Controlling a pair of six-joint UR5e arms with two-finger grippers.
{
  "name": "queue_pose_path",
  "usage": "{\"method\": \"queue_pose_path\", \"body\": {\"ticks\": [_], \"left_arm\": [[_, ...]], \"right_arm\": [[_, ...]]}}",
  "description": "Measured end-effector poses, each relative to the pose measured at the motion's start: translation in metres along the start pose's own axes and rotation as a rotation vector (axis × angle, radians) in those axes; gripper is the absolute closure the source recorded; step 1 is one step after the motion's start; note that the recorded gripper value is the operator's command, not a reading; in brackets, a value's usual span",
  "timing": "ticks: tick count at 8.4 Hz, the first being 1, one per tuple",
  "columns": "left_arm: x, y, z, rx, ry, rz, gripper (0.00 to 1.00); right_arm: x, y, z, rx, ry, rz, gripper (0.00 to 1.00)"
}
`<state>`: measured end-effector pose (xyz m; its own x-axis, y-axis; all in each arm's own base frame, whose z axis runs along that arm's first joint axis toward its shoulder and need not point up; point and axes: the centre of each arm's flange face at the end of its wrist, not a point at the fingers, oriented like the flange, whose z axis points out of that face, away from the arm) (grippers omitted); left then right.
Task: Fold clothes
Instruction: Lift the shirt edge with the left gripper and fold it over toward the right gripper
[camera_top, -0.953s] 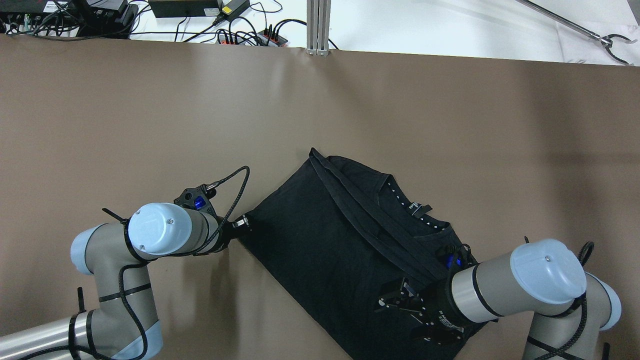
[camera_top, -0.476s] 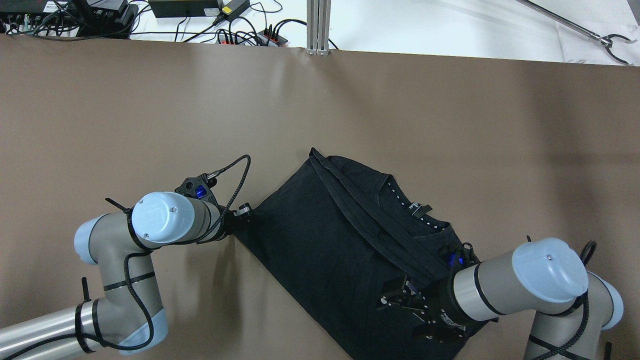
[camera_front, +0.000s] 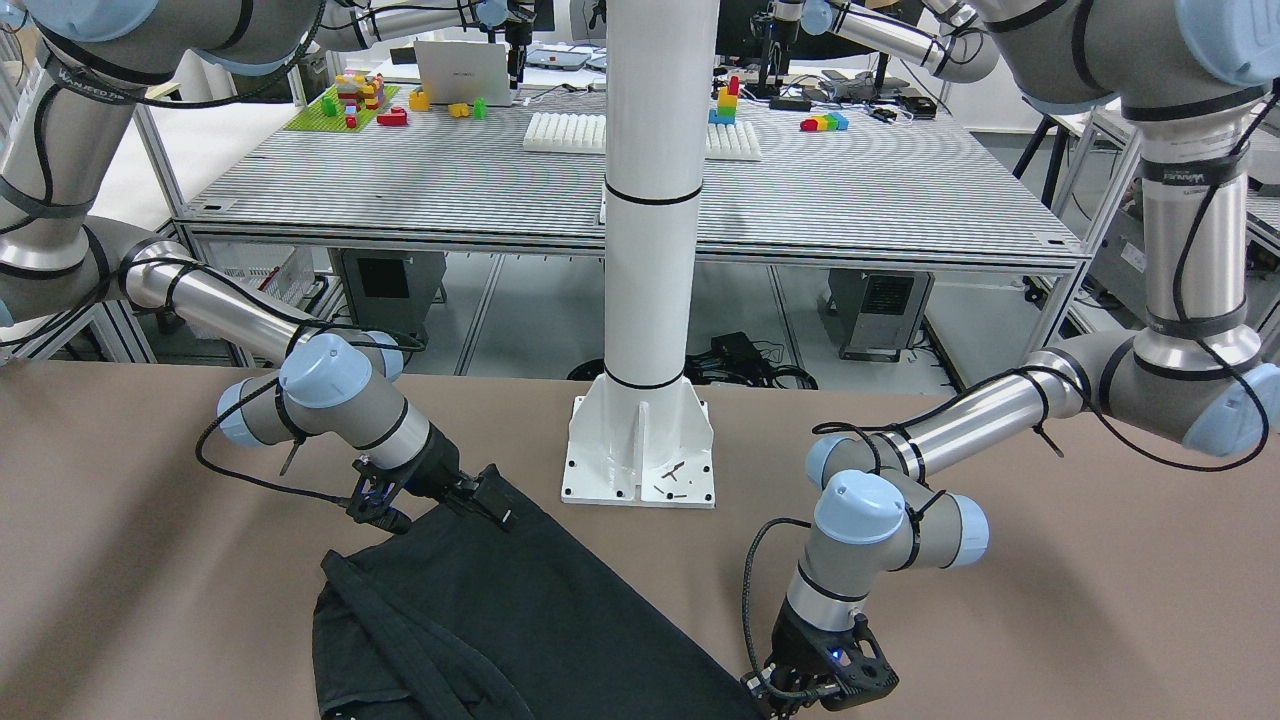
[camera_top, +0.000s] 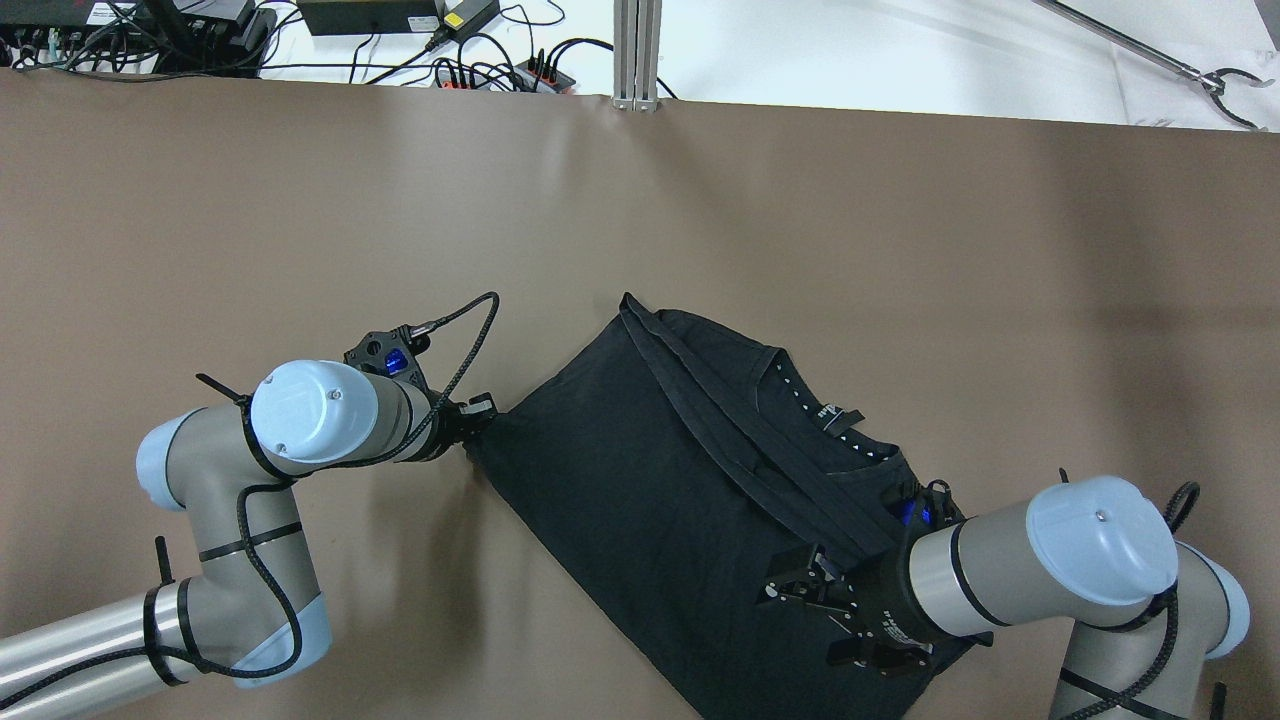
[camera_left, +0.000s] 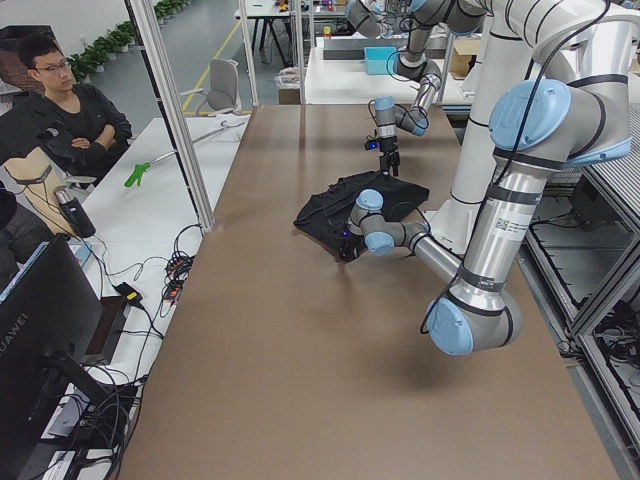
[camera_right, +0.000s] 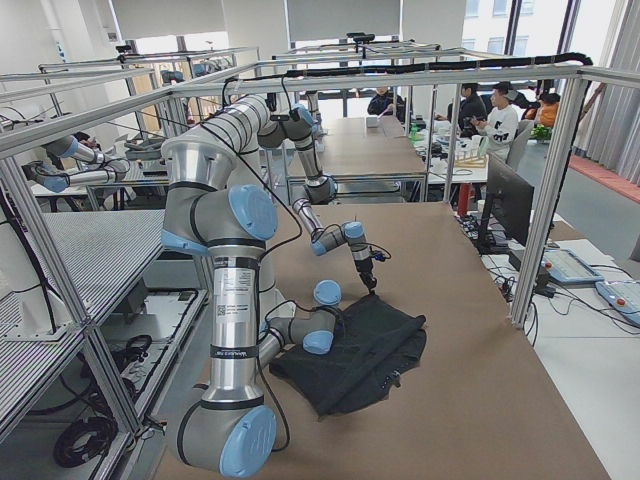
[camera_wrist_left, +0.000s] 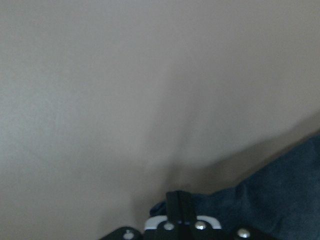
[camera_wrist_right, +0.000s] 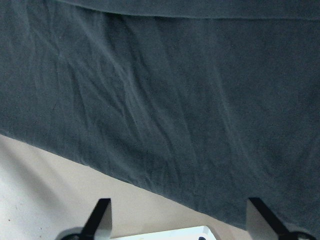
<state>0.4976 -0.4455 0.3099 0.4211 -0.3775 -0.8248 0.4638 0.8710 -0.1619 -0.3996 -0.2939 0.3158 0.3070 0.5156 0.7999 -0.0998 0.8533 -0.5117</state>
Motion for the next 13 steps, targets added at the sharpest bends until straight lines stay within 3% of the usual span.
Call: {"method": "queue_pose_path", "body": {"ticks": [2, 4, 6, 8, 9, 10, 13], "left_arm": [[-0.002, -0.045, -0.011, 0.012, -0.004, 0.041, 1.0], [0.02, -0.116, -0.013, 0.027, -0.011, 0.073, 1.0], [0.081, -0.192, 0.022, 0.046, -0.028, 0.092, 1.0], [0.161, -0.24, 0.057, 0.07, -0.023, 0.106, 1.0], [0.191, -0.248, 0.063, 0.088, -0.039, 0.119, 0.64], [0.209, -0.249, 0.065, 0.103, -0.05, 0.13, 0.06], [0.206, -0.225, 0.06, 0.117, 0.003, 0.155, 0.05]], "right_arm": [[0.0, -0.003, -0.001, 0.024, -0.008, -0.004, 0.05], [-0.001, -0.005, -0.001, 0.047, -0.016, -0.009, 0.05], [-0.002, -0.013, 0.002, 0.122, -0.036, -0.007, 0.05], [-0.003, -0.021, 0.004, 0.198, -0.056, -0.013, 0.05], [-0.004, -0.024, 0.005, 0.222, -0.064, -0.016, 0.05], [-0.006, -0.026, 0.004, 0.254, -0.078, -0.019, 0.05], [-0.021, -0.015, 0.013, 0.344, -0.14, -0.042, 0.05]]}}
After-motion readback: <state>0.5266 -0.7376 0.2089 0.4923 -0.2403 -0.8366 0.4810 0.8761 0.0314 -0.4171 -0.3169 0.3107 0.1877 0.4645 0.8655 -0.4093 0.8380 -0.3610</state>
